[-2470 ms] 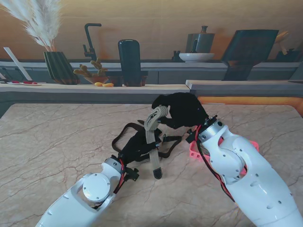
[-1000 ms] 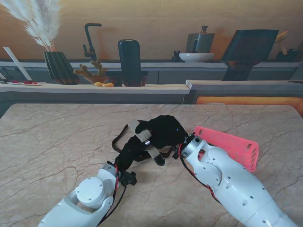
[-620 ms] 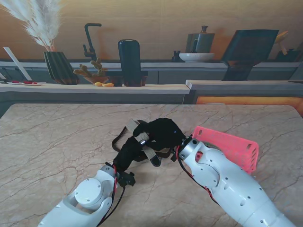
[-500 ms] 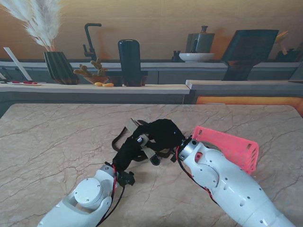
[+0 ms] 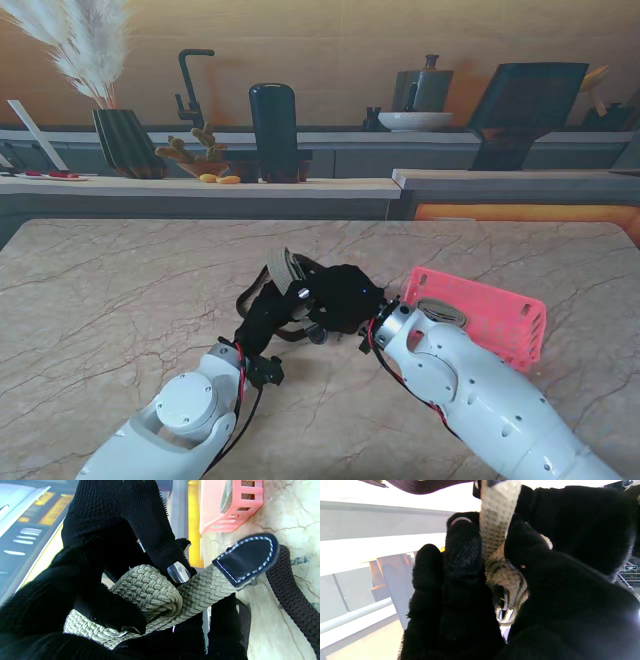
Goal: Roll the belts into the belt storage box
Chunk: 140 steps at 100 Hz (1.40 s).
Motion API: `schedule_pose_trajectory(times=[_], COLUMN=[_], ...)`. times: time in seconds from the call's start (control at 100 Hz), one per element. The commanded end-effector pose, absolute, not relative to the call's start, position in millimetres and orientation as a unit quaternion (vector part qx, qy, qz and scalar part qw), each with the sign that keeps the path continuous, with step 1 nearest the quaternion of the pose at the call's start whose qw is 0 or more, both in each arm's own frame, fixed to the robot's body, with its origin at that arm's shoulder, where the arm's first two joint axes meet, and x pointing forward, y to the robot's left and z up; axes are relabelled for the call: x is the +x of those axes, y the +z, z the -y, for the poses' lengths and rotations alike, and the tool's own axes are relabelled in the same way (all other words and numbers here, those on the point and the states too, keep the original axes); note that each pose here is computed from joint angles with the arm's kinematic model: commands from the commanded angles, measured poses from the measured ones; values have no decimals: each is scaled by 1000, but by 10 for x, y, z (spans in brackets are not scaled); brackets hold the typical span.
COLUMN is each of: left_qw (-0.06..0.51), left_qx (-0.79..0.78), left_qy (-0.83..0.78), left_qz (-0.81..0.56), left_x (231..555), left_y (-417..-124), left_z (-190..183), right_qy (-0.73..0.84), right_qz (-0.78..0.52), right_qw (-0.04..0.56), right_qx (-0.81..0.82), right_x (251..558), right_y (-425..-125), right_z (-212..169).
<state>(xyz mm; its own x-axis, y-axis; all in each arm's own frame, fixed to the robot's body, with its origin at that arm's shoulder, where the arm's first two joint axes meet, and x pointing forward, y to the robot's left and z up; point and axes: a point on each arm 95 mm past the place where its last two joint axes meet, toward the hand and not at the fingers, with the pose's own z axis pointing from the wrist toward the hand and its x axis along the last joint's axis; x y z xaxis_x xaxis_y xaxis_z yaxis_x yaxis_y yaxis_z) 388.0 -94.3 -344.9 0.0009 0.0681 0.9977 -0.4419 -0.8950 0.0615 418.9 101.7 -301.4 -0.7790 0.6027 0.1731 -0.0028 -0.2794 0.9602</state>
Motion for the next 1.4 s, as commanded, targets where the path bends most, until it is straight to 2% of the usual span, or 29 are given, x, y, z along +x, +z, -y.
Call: schedule_pose_trajectory(times=[0.0,0.42,0.6,0.78,1.15,1.23,1.39], left_qw=[204,184,182,176,121,112,89], left_qx=[665,676,680,683,665,657,635], left_qy=[703,701,699,697,714,719,730], left_qz=[151,130,128,134,182,199,237], left_x=[3875,3877,3881,3891,3959,3970,3983], left_y=[-3307,-3282,-3291,-3304,-3352,-3361,-3378], left_z=[1059,1090,1086,1092,1105,1103,1105], right_qy=[752,753,746,775,786,782,766], right_qz=[-563,-567,-576,-528,-491,-494,-512], right_qw=[206,195,227,261,309,303,249], right_qx=[273,273,244,229,212,231,299], right_x=[4143,3975,3836,3720,3688,3715,3801], right_y=[-3052,-2998,-2866,-2640,-2370,-2352,-2348], right_z=[-1019,-991,-854,-722,-514,-475,-423])
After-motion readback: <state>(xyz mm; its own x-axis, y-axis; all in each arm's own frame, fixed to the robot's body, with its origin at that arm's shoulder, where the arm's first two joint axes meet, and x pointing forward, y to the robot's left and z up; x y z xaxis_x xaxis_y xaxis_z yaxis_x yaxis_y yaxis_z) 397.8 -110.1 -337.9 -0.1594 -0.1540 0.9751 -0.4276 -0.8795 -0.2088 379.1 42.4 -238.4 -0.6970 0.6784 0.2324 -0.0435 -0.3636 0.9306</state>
